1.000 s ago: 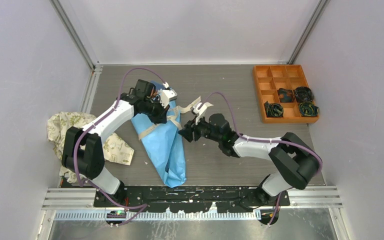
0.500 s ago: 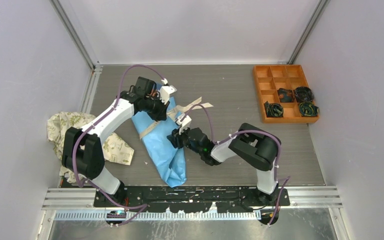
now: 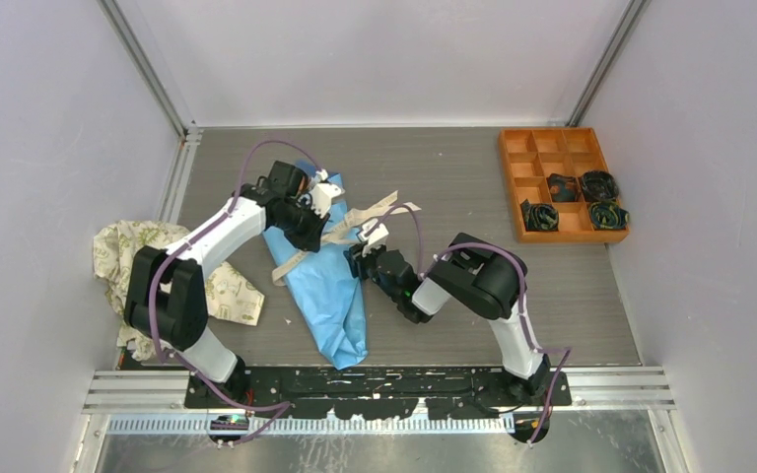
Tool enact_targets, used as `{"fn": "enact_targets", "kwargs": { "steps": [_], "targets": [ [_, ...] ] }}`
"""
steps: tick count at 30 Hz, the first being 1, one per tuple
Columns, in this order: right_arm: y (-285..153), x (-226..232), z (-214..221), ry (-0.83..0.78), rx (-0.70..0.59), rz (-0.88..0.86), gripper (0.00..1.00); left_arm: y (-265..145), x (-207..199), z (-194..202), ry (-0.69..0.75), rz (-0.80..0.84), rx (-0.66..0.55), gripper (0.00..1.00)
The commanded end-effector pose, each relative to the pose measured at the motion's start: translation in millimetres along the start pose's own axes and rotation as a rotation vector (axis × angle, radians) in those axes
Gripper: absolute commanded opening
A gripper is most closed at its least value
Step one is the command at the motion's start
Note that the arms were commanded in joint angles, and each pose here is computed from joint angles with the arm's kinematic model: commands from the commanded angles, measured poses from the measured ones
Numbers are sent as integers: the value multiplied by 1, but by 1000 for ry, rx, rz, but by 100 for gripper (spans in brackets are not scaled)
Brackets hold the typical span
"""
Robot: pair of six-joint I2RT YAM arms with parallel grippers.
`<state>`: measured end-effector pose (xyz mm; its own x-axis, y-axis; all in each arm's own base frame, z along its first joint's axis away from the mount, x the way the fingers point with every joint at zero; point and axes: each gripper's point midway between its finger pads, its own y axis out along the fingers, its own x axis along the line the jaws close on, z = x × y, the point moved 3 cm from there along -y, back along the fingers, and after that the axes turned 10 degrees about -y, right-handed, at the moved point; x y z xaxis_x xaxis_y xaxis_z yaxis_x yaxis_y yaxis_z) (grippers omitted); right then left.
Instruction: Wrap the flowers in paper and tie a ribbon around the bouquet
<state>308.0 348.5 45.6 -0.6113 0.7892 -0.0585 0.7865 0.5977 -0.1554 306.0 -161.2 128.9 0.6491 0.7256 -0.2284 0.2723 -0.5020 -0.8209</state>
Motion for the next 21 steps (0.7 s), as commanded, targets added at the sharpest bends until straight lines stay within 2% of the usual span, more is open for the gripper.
{"fn": "enact_targets", "kwargs": {
  "steps": [1,4,6,8,12,17,21],
  "targets": [
    [15,-9,-39,-34,-172,39,43,1,7,24,-11,-1,79,2],
    [20,-8,-41,-23,-168,15,44,3,8,28,41,3,75,13],
    [19,-6,-43,-25,-172,-1,44,4,12,26,95,-5,59,31],
    [18,-6,-41,-22,-149,1,44,7,18,16,178,-37,28,44],
    [18,-4,-35,-3,-135,-27,44,17,18,-7,424,-108,-8,54],
    [17,-3,-45,7,-163,-45,44,28,8,-31,528,-71,-44,57],
    [16,-9,-47,39,-158,-65,44,42,18,-25,530,-73,51,44]
  ]
}}
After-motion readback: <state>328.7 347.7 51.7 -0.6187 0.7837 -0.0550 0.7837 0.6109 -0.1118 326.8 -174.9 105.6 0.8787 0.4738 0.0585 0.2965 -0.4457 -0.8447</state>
